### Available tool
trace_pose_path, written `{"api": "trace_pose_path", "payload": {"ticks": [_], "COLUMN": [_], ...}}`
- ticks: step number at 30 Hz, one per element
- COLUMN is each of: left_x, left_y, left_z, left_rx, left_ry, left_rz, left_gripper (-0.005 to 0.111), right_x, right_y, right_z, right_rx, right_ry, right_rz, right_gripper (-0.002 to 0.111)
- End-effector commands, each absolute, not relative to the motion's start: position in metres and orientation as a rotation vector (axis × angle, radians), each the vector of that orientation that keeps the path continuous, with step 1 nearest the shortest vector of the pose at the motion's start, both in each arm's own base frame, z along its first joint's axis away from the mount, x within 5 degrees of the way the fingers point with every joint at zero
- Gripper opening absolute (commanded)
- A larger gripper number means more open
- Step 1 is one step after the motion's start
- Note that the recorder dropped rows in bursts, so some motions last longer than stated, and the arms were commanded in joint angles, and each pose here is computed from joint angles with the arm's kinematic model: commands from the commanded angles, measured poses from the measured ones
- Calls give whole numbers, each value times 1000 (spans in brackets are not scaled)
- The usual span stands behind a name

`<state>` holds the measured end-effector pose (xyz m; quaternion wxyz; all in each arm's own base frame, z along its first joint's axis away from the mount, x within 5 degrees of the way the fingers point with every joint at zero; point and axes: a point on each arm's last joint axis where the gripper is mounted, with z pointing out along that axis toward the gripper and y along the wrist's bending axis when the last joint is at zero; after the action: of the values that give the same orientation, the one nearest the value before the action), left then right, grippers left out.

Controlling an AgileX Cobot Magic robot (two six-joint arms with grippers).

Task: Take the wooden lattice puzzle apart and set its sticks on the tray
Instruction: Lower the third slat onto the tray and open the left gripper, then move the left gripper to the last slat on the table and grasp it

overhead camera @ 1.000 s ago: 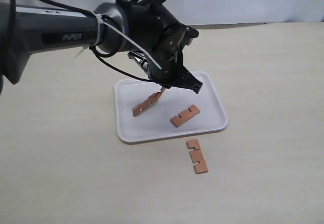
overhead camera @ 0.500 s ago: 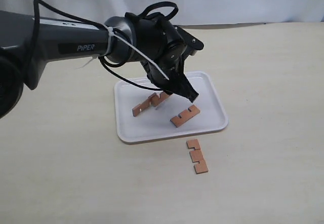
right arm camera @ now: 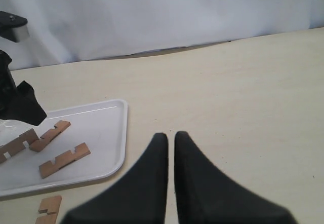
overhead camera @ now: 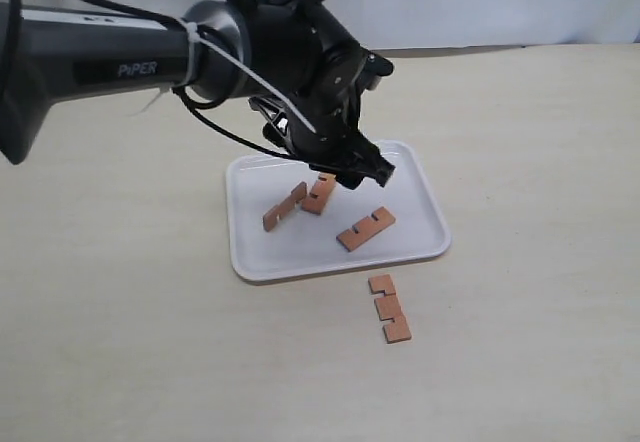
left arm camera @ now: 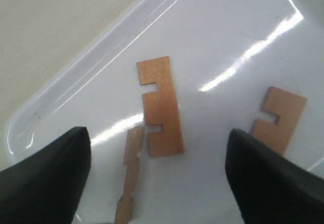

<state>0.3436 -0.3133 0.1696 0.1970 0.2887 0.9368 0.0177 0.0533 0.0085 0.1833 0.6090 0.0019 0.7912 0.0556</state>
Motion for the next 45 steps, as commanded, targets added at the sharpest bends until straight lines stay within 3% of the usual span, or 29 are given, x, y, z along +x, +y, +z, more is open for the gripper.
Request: {"api": "trace_pose_path", "payload": {"ticks": [1,19,41,45], "left_x": [331,227,218,220], "left_y": [-318,-402,-383,-383], "left_z": [197,204,175,155], "left_rx": [739,1085,542,493], "left_ry": [2660,2512,2836,2864], "left_rz": [-71,-248,-132,-47], "left_gripper": [70,70,70,70], "right_x": [54,54,54,54], "right_y": [8,8,8,8], "right_z": [183,183,183,183], "right_rx": [12,12,12,12], "right_ry": [1827,1827,1827,1827], "right_rz": [123,123,123,123], "right_gripper": [5,5,5,5]}}
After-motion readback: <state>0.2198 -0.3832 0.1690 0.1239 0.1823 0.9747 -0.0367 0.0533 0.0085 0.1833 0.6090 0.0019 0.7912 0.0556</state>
